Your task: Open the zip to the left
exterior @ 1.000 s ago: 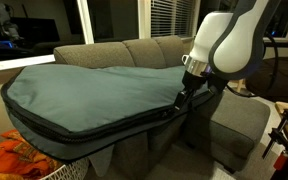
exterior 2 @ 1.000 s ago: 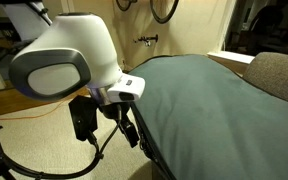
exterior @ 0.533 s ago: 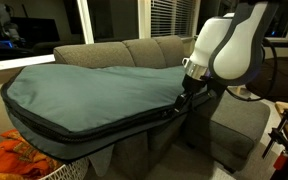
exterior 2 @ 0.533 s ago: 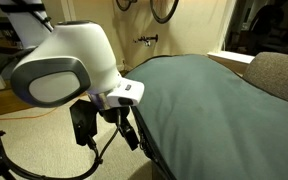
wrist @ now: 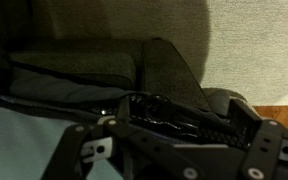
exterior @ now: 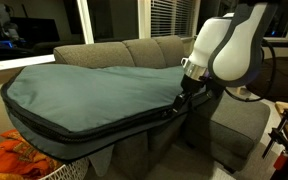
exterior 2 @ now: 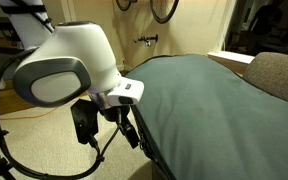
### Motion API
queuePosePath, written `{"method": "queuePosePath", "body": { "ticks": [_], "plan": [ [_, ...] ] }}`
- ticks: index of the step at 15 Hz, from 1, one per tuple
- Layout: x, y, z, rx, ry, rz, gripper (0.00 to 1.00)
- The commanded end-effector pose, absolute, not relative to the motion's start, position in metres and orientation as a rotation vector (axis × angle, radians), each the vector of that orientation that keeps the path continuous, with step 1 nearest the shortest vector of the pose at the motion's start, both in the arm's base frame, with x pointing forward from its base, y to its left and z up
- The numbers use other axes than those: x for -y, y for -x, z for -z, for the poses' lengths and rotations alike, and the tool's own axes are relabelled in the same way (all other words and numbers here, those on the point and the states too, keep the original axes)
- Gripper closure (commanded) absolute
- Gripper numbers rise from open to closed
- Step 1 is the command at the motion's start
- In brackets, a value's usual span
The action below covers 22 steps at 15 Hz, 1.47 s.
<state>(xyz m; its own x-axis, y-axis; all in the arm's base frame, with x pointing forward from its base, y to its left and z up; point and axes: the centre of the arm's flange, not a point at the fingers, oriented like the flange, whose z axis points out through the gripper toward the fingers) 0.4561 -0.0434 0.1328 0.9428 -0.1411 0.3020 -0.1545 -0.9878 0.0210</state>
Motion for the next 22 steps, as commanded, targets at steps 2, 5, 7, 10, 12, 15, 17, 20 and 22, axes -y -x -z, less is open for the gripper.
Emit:
{"method": "queuePosePath", "body": {
  "ticks": [2,5,7,10,12,15,17,20,22],
  "plan": [
    [0.032,-0.461,-0.117,0.219,-3.013,-0.6,0.0],
    [0.033,-0.464,-0.108,0.227,-3.002,-0.627,0.0],
    [0.035,-0.468,-0.102,0.242,-2.999,-0.624,0.0],
    [0.041,-0.481,-0.105,0.254,-2.972,-0.694,0.0],
    [0.046,-0.491,-0.107,0.269,-2.96,-0.715,0.0],
    [0.058,-0.501,-0.107,0.304,-2.948,-0.705,0.0],
    [0.066,-0.502,-0.104,0.336,-2.937,-0.682,0.0],
    [0.072,-0.494,-0.096,0.378,-2.929,-0.632,0.0],
    [0.074,-0.491,-0.093,0.403,-2.924,-0.619,0.0]
  ]
}}
